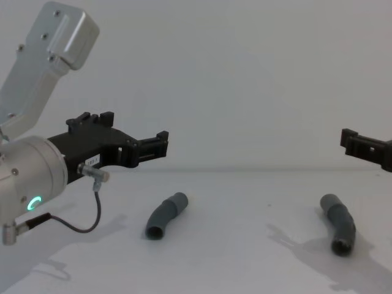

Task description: Use both hands to pick up one end of the pipe from the table, align the ends, and insert them.

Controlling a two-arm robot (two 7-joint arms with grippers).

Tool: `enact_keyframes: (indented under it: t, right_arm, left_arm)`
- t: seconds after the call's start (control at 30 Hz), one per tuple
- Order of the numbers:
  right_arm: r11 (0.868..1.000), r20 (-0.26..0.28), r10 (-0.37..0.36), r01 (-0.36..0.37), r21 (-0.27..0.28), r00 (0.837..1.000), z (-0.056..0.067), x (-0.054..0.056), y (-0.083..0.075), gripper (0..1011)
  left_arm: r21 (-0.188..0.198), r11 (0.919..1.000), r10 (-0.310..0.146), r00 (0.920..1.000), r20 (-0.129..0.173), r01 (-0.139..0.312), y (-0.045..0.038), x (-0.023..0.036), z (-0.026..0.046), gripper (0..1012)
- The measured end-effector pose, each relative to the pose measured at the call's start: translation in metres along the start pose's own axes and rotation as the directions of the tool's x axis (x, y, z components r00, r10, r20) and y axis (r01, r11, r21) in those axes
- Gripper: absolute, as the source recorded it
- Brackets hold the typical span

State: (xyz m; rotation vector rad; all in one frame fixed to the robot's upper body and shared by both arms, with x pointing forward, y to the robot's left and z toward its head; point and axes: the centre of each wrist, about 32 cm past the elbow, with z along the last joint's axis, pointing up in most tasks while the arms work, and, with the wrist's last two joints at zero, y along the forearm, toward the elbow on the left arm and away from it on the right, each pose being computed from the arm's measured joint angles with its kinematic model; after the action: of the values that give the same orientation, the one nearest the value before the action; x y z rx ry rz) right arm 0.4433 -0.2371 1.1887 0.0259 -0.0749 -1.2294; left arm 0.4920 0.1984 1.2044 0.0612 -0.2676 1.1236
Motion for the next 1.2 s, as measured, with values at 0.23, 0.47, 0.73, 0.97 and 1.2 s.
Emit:
enact_keyframes:
  t: [0.23, 0.47, 0.73, 0.97, 1.2]
  right_arm:
    - [1.0, 0.0, 0.0, 0.0, 0.0, 1.0, 0.0, 0.0, 0.0, 1002]
    - [1.0, 0.0, 0.0, 0.0, 0.0, 1.0, 0.0, 0.0, 0.0, 1002]
    - [1.0, 0.0, 0.0, 0.0, 0.0, 1.0, 0.0, 0.0, 0.0, 1001]
    - [1.0, 0.0, 0.0, 0.0, 0.0, 1.0, 0.0, 0.0, 0.0, 1002]
    - [1.0, 0.0, 0.0, 0.0, 0.0, 1.0, 0.0, 0.0, 0.0, 1002]
  left_arm:
    - [0.0, 1.0, 0.0, 1.0, 0.0, 0.0, 0.0, 0.0, 0.0, 1001]
    - [0.0, 1.0, 0.0, 1.0, 0.0, 0.0, 0.0, 0.0, 0.0, 1001]
    - [0.0, 1.0, 0.0, 1.0, 0.0, 0.0, 0.0, 0.0, 0.0, 1001]
    - [0.0, 1.0, 0.0, 1.0, 0.0, 0.0, 0.0, 0.0, 0.0, 1001]
    - [0.006, 1.0, 0.004, 1.0, -0.002, -0.004, -0.0041, -0.0001, 0.0034, 1001]
